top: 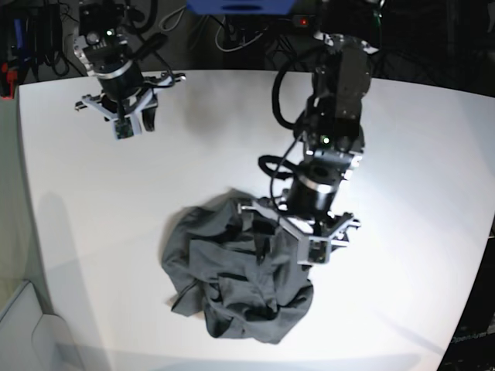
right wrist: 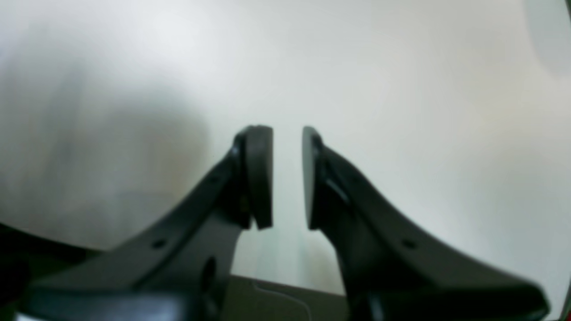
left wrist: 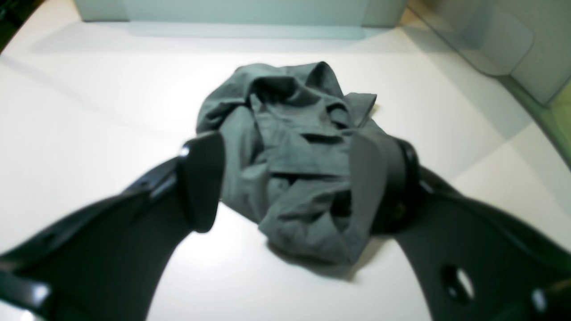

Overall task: Layout the t-shirt on the table in an organized manner, then fold the t-shirt properly
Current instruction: 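Reach the left gripper into the grey t-shirt and grasp fabric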

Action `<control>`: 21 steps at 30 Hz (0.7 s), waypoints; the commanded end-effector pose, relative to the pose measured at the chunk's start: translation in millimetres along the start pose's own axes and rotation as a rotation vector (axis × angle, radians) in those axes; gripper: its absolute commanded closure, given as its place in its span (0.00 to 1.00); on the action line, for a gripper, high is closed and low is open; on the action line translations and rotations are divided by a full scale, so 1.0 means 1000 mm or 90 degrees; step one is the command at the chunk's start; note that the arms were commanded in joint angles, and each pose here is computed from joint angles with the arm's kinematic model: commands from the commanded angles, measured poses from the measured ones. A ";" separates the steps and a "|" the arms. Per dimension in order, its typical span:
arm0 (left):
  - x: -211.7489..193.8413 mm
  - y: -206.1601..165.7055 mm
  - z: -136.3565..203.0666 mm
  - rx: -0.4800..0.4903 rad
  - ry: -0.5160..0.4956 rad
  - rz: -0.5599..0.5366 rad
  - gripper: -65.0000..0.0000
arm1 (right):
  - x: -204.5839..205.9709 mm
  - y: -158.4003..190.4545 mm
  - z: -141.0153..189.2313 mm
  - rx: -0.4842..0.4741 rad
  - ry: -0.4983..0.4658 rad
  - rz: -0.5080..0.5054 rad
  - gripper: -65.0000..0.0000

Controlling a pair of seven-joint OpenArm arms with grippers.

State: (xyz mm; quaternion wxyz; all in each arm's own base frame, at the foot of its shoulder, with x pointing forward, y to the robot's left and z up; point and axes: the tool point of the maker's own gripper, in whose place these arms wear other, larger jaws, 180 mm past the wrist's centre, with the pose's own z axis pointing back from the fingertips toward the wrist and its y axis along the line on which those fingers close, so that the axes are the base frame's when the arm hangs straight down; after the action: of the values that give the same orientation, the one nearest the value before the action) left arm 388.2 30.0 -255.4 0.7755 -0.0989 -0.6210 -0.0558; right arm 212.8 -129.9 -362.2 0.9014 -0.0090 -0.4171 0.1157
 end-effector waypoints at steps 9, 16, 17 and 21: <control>-0.012 0.015 -0.074 0.010 0.034 -0.020 0.34 | 0.010 -0.013 0.003 -0.019 -0.027 0.003 0.79; -0.043 0.023 -0.111 -0.001 0.067 0.099 0.34 | 0.010 -0.024 0.004 -0.037 -0.026 0.001 0.79; -0.046 0.023 -0.115 -0.001 0.071 0.108 0.34 | 0.010 -0.025 0.004 -0.039 -0.026 0.000 0.79; -0.059 0.029 -0.125 0.014 0.062 0.136 0.34 | 0.010 -0.025 0.003 -0.039 -0.026 0.000 0.79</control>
State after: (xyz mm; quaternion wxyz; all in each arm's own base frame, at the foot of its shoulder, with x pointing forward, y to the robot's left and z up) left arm 486.6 34.5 -367.7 0.8278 -0.1424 -0.5417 0.0315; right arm 217.7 -153.4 -357.7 0.8997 -0.0358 -0.4229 0.1022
